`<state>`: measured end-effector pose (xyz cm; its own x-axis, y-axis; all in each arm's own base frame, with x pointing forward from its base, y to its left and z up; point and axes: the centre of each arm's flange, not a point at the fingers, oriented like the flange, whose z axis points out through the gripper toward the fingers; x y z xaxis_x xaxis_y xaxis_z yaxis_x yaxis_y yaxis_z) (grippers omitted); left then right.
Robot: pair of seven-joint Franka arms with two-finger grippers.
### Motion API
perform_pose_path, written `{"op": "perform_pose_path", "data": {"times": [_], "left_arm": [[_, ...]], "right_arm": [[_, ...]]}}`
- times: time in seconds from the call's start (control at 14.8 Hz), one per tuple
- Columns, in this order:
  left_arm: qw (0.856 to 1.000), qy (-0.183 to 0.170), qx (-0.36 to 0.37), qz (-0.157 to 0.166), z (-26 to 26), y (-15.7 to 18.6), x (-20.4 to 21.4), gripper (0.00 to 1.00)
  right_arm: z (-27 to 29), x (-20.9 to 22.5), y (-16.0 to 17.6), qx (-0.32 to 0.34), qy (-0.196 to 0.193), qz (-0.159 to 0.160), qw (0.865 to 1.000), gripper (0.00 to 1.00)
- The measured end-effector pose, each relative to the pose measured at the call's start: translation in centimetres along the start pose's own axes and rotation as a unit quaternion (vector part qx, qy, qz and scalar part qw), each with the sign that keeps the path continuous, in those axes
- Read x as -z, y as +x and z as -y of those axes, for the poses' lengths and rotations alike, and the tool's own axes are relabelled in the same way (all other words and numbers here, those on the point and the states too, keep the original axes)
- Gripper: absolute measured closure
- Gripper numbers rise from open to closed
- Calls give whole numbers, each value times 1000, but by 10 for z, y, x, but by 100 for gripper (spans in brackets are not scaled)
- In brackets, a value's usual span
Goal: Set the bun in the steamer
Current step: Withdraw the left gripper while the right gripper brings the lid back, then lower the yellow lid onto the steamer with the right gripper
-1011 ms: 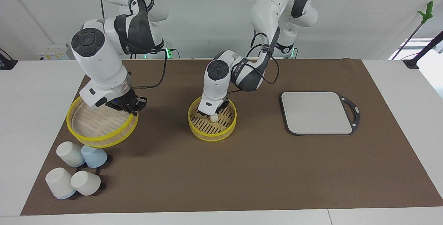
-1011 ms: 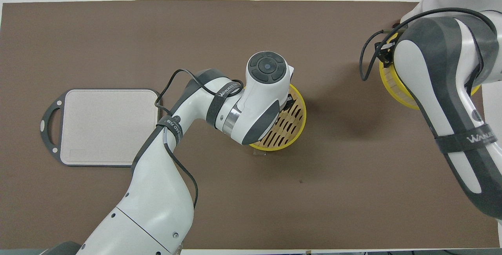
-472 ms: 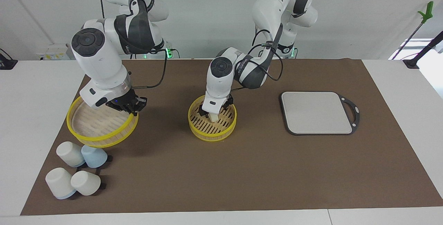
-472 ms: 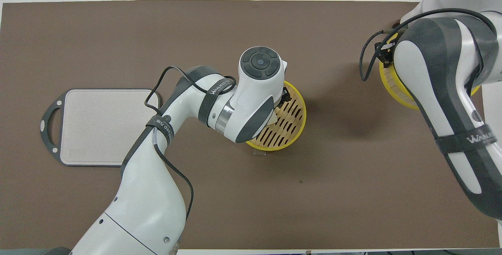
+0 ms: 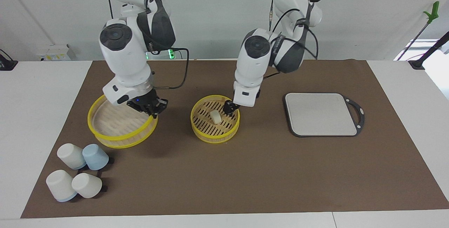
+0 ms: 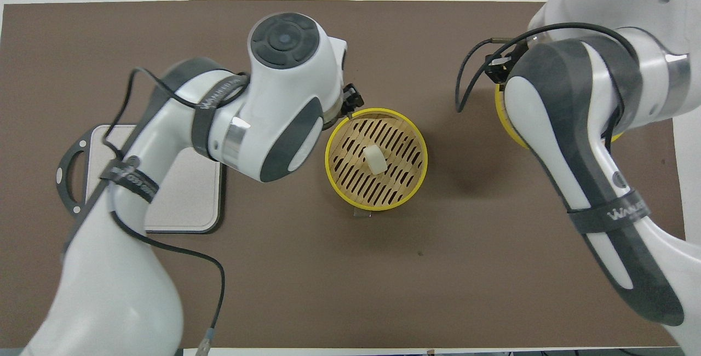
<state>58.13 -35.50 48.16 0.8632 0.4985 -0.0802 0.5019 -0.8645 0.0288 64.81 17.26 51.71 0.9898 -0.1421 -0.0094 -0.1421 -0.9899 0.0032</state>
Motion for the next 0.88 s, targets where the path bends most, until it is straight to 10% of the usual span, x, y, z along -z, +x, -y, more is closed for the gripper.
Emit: {"op": "perform_pose_path", "data": {"times": [0.47, 0.88], "left_arm": [[997, 28, -67, 4, 172, 128, 98, 0], [983, 25, -181, 30, 290, 154, 149, 0]], "right_arm": [[188, -54, -78, -99, 19, -13, 995, 90], [230, -94, -89, -124, 39, -14, 991, 90]]}}
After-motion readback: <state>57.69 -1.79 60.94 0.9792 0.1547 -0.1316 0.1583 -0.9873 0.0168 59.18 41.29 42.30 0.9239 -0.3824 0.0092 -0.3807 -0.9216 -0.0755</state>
